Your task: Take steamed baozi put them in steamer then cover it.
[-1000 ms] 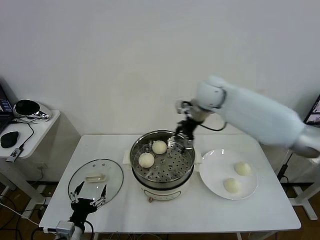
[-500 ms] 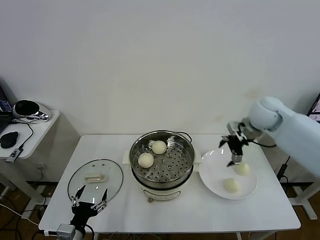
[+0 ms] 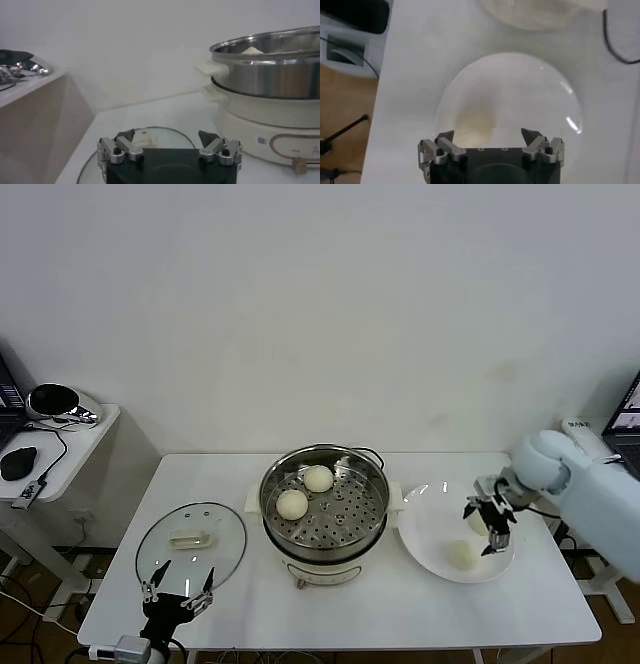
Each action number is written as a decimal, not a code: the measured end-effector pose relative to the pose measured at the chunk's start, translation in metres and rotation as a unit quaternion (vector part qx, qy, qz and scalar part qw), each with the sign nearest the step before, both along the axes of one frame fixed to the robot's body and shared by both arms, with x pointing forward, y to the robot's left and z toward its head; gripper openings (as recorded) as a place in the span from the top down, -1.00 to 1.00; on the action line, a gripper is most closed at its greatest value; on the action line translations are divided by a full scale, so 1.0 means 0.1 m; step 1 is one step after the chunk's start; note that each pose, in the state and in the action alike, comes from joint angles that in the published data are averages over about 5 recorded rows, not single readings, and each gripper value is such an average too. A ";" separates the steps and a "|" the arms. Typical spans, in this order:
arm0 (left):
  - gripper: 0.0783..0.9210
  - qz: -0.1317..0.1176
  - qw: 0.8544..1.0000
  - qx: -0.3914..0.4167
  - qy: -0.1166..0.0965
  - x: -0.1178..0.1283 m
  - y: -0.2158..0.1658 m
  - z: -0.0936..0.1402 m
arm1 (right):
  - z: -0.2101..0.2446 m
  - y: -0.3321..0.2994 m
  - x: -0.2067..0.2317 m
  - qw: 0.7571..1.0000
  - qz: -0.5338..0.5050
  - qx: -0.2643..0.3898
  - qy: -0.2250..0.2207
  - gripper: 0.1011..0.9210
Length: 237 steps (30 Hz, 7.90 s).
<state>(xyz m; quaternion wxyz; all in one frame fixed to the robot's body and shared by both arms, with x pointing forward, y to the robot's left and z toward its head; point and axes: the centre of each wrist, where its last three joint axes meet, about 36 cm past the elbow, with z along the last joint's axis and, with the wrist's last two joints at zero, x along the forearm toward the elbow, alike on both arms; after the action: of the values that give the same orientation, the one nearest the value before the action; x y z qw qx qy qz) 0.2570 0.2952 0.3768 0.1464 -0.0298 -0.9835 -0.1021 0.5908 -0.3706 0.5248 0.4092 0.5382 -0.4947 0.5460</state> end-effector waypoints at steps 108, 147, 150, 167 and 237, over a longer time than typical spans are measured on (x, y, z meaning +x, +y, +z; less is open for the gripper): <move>-0.77 0.029 0.999 -0.002 -0.045 0.09 0.01 0.16 | 1.25 3.20 0.51 0.733 0.675 -0.008 -0.081 -0.08; -0.77 0.025 0.999 -0.005 -0.039 0.11 -0.01 0.11 | 0.78 3.45 0.17 0.737 0.673 -0.002 -0.059 -0.71; -0.77 0.024 0.999 -0.006 -0.038 0.11 -0.02 0.11 | 0.90 3.38 0.21 0.747 0.661 0.004 -0.069 -0.75; -0.77 -0.003 0.999 -0.023 -0.026 0.18 -0.05 0.11 | 1.67 1.56 0.60 0.929 0.340 0.055 -0.136 -0.76; -0.77 -0.010 0.999 -0.036 0.017 0.11 -0.03 -0.04 | -0.70 -0.46 0.71 0.995 -0.054 -0.060 -0.059 -0.76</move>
<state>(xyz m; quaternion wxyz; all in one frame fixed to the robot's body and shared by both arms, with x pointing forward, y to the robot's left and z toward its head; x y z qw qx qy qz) 0.2680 0.2919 0.3731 0.1614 -0.0468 -0.9835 -0.0677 0.6622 -0.4170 0.4552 0.4397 0.4525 -0.5126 0.5824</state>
